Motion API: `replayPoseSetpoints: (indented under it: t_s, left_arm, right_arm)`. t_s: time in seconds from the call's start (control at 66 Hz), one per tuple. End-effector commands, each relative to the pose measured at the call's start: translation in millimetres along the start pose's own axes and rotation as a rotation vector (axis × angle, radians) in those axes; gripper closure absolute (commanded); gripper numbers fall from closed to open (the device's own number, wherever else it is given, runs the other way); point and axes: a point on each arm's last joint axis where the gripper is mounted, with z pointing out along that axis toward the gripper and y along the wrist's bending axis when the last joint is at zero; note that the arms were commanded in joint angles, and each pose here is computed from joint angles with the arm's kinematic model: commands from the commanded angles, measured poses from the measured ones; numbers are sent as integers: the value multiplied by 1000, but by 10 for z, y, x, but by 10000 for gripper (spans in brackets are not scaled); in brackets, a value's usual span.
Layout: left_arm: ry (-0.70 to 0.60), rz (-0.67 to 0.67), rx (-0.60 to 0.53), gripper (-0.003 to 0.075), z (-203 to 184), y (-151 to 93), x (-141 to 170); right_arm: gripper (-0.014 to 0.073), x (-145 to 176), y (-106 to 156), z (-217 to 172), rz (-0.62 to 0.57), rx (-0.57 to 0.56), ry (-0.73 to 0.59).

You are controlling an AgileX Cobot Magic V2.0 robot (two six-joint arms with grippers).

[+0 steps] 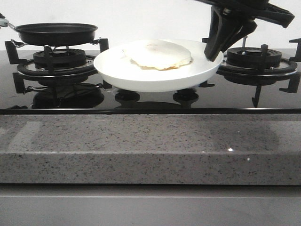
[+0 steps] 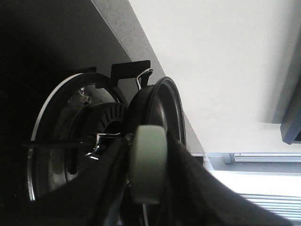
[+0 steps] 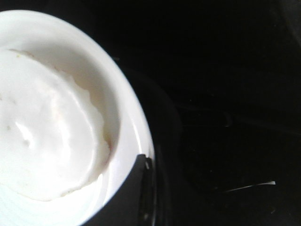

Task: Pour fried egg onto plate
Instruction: 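Lower the empty pan back onto its burner with the left gripper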

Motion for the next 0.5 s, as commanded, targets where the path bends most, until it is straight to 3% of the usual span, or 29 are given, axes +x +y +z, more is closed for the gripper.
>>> replayPoseSetpoints:
  t_s: [0.0, 0.136, 0.485]
  left_arm:
    - [-19, 43, 113, 360, -92, -364, -15]
    - [3, 68, 69, 232, -102, -320, 0]
    - [-28, 124, 18, 226, -516, -362, -78]
  right_arm:
    - [662, -100, 64, -210, -9, -33, -109]
    - [662, -100, 64, -210, -9, -33, -109]
    - [662, -100, 64, -210, -9, -33, -109]
